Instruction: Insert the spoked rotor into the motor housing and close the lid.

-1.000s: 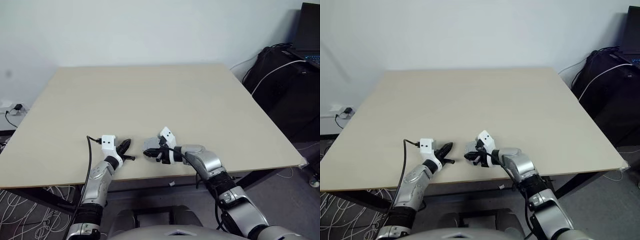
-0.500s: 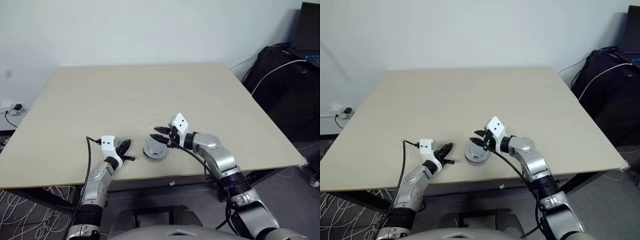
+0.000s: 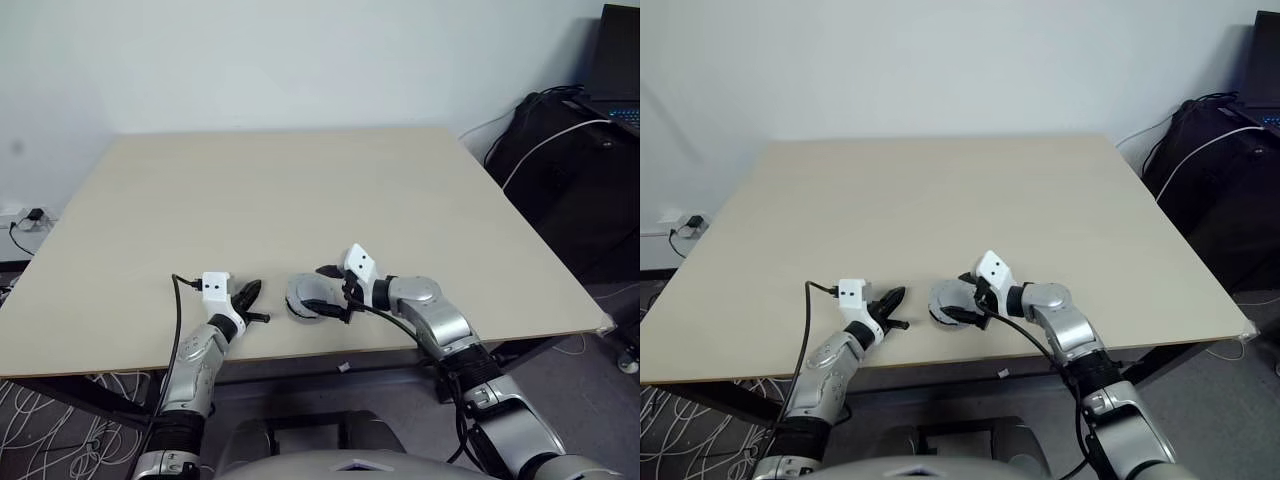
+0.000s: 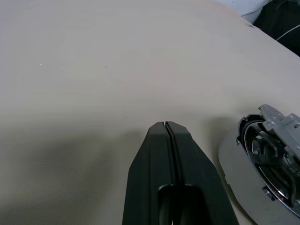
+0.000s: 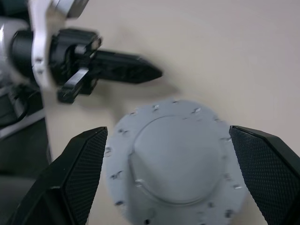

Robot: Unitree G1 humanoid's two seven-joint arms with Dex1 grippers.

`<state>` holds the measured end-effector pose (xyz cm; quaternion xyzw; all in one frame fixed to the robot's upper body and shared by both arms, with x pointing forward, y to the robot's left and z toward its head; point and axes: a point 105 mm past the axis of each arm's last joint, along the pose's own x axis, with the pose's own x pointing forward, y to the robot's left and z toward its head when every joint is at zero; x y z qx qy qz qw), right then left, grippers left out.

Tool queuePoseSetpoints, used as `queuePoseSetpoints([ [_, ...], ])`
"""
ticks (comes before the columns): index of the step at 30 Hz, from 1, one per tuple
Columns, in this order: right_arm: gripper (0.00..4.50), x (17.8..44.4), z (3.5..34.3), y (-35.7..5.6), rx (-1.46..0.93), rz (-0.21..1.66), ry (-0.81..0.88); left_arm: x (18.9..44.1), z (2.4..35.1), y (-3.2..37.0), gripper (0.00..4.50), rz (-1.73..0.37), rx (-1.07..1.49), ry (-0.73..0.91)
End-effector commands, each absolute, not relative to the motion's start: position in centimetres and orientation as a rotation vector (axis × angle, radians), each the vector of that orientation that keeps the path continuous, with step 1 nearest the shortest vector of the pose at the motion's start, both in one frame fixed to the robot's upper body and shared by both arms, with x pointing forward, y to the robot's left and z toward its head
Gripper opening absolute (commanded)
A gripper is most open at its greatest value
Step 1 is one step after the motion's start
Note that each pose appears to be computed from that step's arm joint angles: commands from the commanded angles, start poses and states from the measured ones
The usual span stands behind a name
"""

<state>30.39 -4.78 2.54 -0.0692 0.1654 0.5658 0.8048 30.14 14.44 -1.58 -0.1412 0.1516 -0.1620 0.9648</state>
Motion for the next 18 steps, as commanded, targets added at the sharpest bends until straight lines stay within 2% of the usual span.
queuePoseSetpoints([
  [1, 4.48, 31.0, 3.6, -4.0, -0.166, 1.253, 0.312, 30.7, 0.2, 14.5, 0.0, -0.336, -0.288, 0.241],
  [10, 4.48, 31.8, 2.2, -3.6, -0.208, 1.279, 0.359, 30.6, 0.2, 14.7, 0.0, -0.321, -0.299, 0.238],
  [18, 4.48, 31.4, 0.8, -4.7, -0.238, 1.31, 0.409, 30.5, 0.2, 15.0, 0.0, -0.302, -0.314, 0.234],
])
